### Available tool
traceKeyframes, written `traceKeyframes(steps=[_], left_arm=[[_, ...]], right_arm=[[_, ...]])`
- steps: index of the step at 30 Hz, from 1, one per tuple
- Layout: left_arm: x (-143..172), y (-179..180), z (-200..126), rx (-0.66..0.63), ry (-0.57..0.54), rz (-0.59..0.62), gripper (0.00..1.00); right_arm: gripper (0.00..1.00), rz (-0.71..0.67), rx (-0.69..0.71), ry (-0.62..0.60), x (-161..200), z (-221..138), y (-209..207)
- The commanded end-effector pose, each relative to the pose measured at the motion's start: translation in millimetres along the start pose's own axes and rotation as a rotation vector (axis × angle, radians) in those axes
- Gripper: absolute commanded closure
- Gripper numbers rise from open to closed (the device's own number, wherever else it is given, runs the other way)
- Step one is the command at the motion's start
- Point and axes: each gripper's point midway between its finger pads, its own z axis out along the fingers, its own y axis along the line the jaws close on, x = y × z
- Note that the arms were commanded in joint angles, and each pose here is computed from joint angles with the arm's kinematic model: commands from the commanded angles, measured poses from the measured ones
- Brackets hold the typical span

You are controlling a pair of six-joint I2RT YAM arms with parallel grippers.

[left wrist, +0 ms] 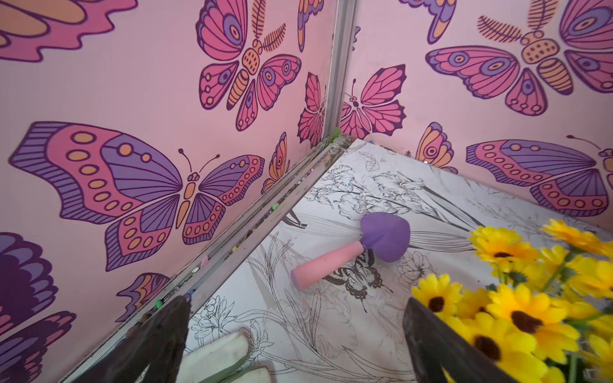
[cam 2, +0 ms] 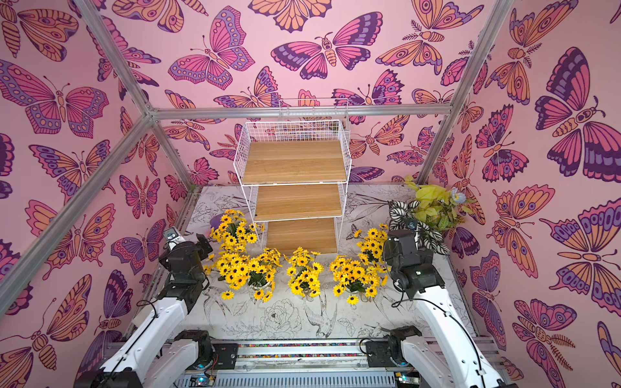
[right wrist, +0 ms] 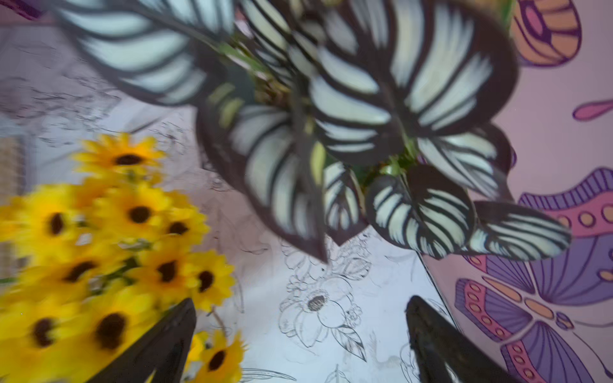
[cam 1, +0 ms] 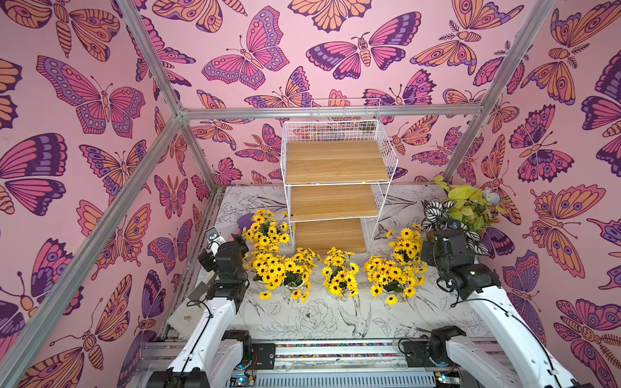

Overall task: Take the sunflower pots off the shelves
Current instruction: Reset both arms

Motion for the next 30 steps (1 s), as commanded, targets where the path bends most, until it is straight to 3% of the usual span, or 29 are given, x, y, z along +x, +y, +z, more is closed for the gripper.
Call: traceKeyframes(steps=[1, 6, 13, 20, 24, 30], left_arm=[[-11, -8, 7, 0.056, -0.033, -0.024, 0.0], [-1, -7, 19, 0.072, -0.011, -0.058, 0.0], [15, -6, 31, 0.057, 0.035, -0.019, 0.0], [29, -13, 40, 0.096, 0.045, -0.018, 0.0], [33, -19, 46, 0.113, 0.07, -0.031, 0.0], [38, -22, 45, 0.139, 0.066, -0.044, 0.0]], right_arm=[[0.01, 0.076, 0.07, -0.003, 3, 11, -16], [0.01, 0.117, 0.171, -0.022, 11, 20, -37], [0.01, 0.068, 0.2, 0.089, 39, 67, -32], [0.01, -0.002, 0.021, 0.166, 41, 98, 14], [0.01, 0.002, -0.006, 0.15, 41, 107, 22], [0.01, -0.07, -0.166, 0.071, 38, 115, 52]])
